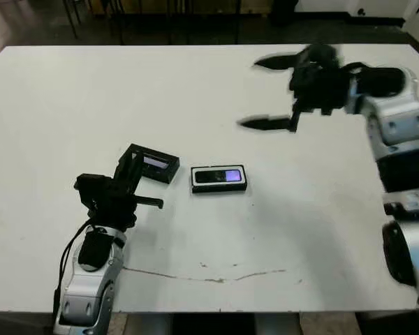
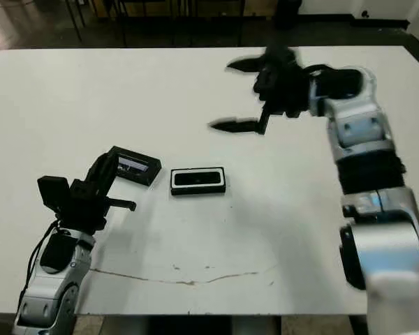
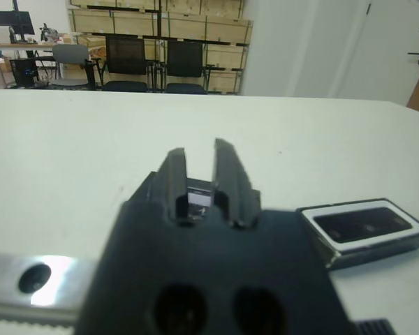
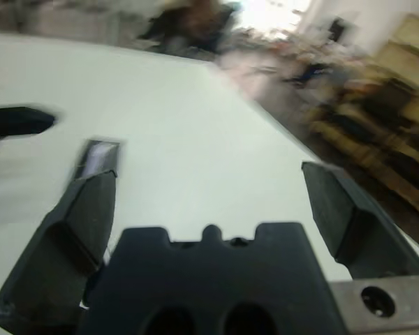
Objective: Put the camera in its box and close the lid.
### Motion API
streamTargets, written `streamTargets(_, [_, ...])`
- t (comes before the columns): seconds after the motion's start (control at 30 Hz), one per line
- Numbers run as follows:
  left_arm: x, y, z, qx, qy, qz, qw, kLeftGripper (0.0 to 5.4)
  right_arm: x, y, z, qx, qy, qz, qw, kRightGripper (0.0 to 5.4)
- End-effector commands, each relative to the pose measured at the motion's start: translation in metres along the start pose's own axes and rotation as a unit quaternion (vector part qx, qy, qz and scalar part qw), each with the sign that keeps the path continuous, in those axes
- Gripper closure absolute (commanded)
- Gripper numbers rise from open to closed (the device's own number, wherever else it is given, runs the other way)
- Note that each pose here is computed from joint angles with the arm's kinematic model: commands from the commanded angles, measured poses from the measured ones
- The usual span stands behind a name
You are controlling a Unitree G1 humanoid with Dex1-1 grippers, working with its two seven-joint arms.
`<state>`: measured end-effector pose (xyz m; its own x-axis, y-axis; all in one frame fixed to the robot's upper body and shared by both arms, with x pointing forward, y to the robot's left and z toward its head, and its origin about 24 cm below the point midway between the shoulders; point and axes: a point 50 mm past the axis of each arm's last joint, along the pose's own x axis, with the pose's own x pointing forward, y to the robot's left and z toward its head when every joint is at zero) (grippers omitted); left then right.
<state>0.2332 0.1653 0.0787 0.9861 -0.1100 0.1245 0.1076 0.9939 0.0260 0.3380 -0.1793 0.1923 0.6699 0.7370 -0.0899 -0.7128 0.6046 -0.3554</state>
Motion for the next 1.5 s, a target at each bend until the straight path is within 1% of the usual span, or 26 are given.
streamTargets(0.03, [0.002, 0.014, 0.01, 0.023, -0.007, 0.0, 1.0, 5.4, -0.018, 0.016, -0.023, 0.025, 0.024, -0.061, 0.998, 0.62])
streamTargets(0.1, [0.008, 0.024, 0.026, 0.057, -0.03, -0.007, 0.998, 5.4, -0.029, 0.024, -0.034, 0.022, 0.044, -0.072, 0.996, 1.09])
streamTargets(0.17, [0.019, 0.038, 0.047, 0.098, -0.05, -0.027, 0.994, 5.4, -0.037, 0.03, -0.043, 0.03, 0.06, -0.059, 0.996, 1.55])
streamTargets(0.27, [0.041, 0.058, 0.085, 0.209, -0.043, -0.114, 0.97, 5.4, -0.044, 0.034, -0.051, 0.048, 0.059, -0.028, 0.997, 2.24])
streamTargets(0.3, [0.05, 0.065, 0.097, 0.247, -0.023, -0.164, 0.955, 5.4, -0.046, 0.036, -0.051, 0.055, 0.061, -0.023, 0.996, 2.44])
streamTargets(0.37, [0.069, 0.075, 0.117, 0.307, 0.037, -0.249, 0.918, 5.4, -0.047, 0.039, -0.05, 0.065, 0.063, -0.012, 0.996, 2.91])
streamTargets(0.43, [0.085, 0.08, 0.128, 0.341, 0.09, -0.286, 0.891, 5.4, -0.046, 0.042, -0.05, 0.073, 0.059, 0.001, 0.996, 3.4])
streamTargets(0.5, [0.101, 0.083, 0.131, 0.356, 0.127, -0.309, 0.873, 5.4, -0.045, 0.045, -0.048, 0.064, 0.058, 0.006, 0.996, 3.83])
streamTargets(0.6, [0.126, 0.084, 0.13, 0.396, 0.175, -0.333, 0.838, 5.4, -0.043, 0.049, -0.045, 0.048, 0.062, 0.005, 0.997, 4.51])
streamTargets(0.73, [0.153, 0.075, 0.122, 0.413, 0.248, -0.335, 0.81, 5.4, -0.041, 0.049, -0.041, 0.045, 0.063, 0.005, 0.997, 5.39])
streamTargets(0.83, [0.167, 0.065, 0.117, 0.417, 0.289, -0.345, 0.79, 5.4, -0.042, 0.049, -0.041, 0.046, 0.066, 0.006, 0.997, 5.39])
streamTargets(0.9, [0.175, 0.057, 0.112, 0.427, 0.308, -0.341, 0.779, 5.4, -0.044, 0.049, -0.042, 0.055, 0.065, 0.011, 0.996, 5.39])
streamTargets(0.97, [0.18, 0.049, 0.106, 0.431, 0.323, -0.339, 0.771, 5.4, -0.047, 0.05, -0.045, 0.063, 0.062, 0.016, 0.996, 5.39])
streamTargets(1.03, [0.183, 0.043, 0.099, 0.441, 0.34, -0.338, 0.759, 5.4, -0.049, 0.05, -0.046, 0.063, 0.064, 0.02, 0.996, 5.39])
streamTargets(1.1, [0.184, 0.038, 0.091, 0.446, 0.354, -0.337, 0.749, 5.4, -0.052, 0.051, -0.046, 0.061, 0.069, 0.023, 0.995, 5.39])
streamTargets(1.27, [0.183, 0.031, 0.069, 0.445, 0.377, -0.323, 0.745, 5.4, -0.058, 0.055, -0.048, 0.064, 0.089, 0.015, 0.994, 5.39])
streamTargets(1.33, [0.182, 0.03, 0.061, 0.453, 0.382, -0.322, 0.738, 5.4, -0.059, 0.056, -0.05, 0.063, 0.087, 0.019, 0.994, 5.39])
streamTargets(1.4, [0.18, 0.03, 0.053, 0.473, 0.389, -0.317, 0.724, 5.4, -0.061, 0.057, -0.052, 0.061, 0.089, 0.021, 0.994, 5.39])
streamTargets(1.5, [0.176, 0.031, 0.043, 0.502, 0.398, -0.331, 0.693, 5.4, -0.062, 0.059, -0.054, 0.059, 0.091, 0.024, 0.994, 5.39])
